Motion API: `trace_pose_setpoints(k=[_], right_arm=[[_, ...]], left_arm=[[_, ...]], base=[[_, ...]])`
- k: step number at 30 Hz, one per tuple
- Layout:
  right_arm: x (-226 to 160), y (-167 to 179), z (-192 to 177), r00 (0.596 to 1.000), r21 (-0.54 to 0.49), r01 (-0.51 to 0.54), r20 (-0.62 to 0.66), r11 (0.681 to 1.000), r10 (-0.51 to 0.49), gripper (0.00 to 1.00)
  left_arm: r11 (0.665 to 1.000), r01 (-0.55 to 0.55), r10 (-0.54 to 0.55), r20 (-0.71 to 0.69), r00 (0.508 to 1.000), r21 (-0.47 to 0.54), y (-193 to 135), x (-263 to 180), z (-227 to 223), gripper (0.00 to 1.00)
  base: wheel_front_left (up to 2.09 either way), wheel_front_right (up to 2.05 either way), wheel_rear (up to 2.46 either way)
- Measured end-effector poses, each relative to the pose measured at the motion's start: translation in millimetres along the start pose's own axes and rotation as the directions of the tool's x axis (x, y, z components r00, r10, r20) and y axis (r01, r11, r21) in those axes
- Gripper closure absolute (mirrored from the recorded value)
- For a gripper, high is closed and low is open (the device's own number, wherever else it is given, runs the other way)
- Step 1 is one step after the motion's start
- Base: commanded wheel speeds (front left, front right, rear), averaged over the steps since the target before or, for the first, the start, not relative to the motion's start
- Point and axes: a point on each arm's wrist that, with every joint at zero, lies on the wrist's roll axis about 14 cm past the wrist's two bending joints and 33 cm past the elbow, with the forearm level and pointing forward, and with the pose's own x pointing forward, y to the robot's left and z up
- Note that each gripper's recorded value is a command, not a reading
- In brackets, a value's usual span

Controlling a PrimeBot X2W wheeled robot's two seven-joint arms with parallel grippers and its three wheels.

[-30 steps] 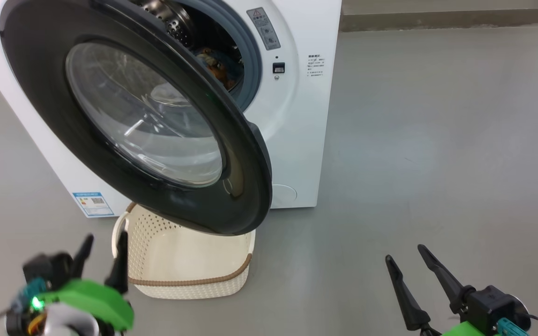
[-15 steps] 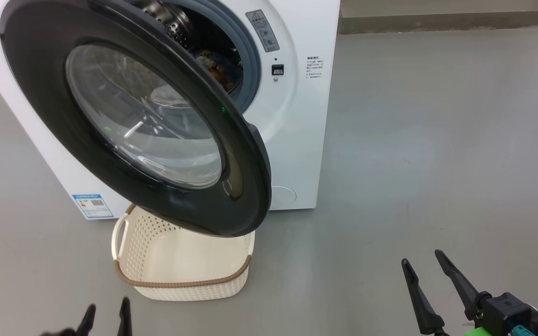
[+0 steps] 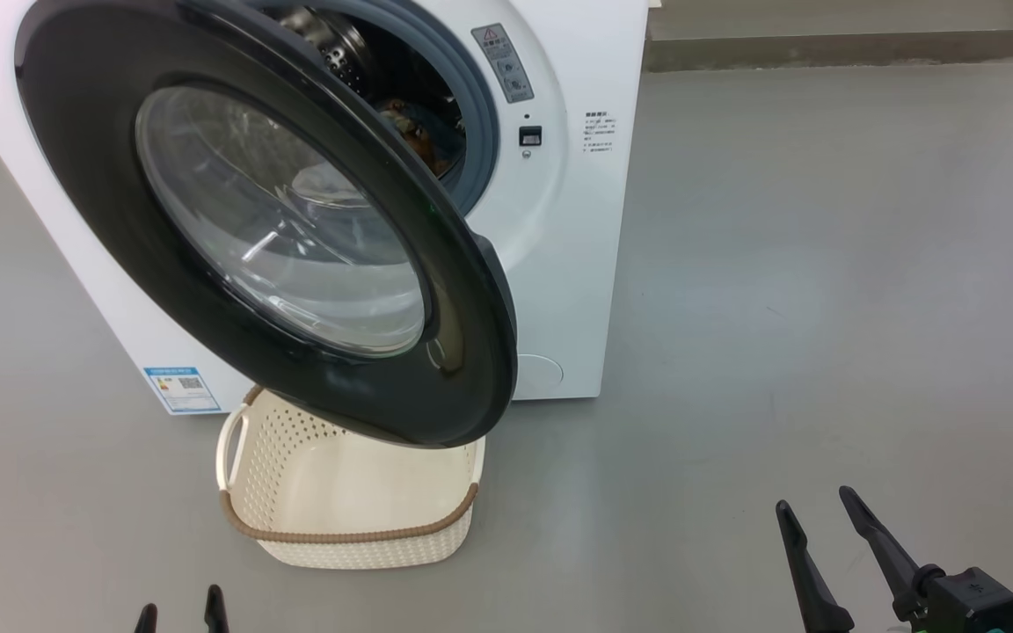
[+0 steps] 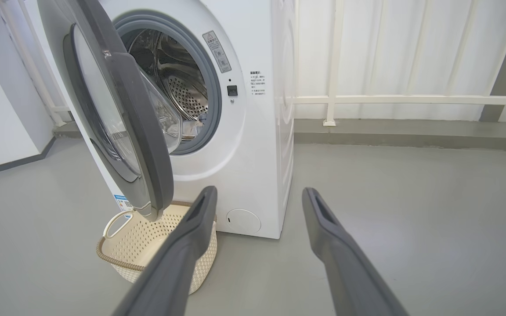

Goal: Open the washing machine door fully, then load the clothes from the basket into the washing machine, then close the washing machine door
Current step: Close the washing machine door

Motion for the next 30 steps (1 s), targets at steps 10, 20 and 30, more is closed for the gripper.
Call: trace_pose_setpoints(k=[10, 20, 30], right_arm=[[-1.0, 1.1, 1.3, 1.000, 0.003, 0.000, 0.005, 1.000, -0.001, 0.00], [-0.7, 2.9, 1.6, 1.000, 0.005, -0.004, 0.006, 1.000, 0.004, 0.00], [0.2, 4.1, -3.4, 1.000, 0.002, -0.008, -0.010, 1.000, 0.008, 1.00]], left_arm=[[1.000, 0.003, -0.003, 0.007, 1.000, 0.001, 0.5, -0.3, 0.2, 0.00], [1.000, 0.010, -0.010, 0.014, 1.000, 0.014, 1.7, -1.2, 1.7, 0.00], [1.000, 0.000, 0.000, 0.016, 1.000, 0.013, 5.6, -2.6, 1.9, 0.00]], base=[[0.00, 0.00, 0.00], [0.00, 0.00, 0.00], [0.00, 0.00, 0.00]])
